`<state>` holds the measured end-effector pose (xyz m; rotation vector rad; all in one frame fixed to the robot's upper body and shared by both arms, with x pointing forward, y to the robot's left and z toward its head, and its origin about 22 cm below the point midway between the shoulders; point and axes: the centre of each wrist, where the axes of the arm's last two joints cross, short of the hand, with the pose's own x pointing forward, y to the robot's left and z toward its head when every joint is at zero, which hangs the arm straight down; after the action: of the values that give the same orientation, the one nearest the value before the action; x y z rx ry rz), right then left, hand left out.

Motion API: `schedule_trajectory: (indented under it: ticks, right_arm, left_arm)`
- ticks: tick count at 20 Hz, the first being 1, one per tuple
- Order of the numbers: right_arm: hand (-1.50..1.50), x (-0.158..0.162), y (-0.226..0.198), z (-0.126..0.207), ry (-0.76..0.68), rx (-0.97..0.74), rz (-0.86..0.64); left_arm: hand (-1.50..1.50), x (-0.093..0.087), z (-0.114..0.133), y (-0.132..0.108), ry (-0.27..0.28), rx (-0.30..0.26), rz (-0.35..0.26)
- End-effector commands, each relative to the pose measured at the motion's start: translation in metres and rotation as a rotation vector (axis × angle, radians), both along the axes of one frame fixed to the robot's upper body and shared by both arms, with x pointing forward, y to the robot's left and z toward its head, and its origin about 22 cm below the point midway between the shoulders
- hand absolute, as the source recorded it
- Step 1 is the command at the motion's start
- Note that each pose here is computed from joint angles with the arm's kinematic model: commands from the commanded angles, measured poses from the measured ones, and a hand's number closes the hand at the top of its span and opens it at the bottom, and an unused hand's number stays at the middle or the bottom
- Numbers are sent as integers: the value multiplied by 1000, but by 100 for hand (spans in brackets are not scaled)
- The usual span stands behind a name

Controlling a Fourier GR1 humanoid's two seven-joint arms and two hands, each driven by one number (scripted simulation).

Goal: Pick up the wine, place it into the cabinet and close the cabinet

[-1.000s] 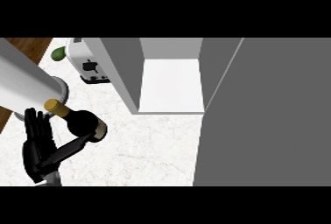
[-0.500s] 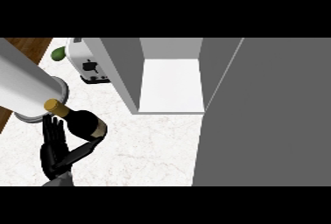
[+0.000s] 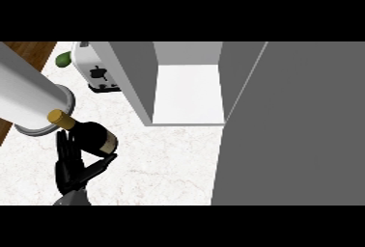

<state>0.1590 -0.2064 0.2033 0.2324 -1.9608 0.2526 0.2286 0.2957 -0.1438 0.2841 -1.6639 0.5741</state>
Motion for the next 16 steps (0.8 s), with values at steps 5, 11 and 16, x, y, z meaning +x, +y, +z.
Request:
schedule_trajectory:
  ticks: [5,11,16]
  right_arm:
    - [-150,-28,2,8,-34,20,41]
    - [-150,-30,-4,8,-17,9,43]
    - [-150,-28,0,15,-3,22,48]
  left_arm:
    - [-150,4,-20,-7,-61,-39,-36]
    - [-150,8,-19,-2,-64,-38,-50]
    - [-150,28,-11,-23,-101,-7,-26]
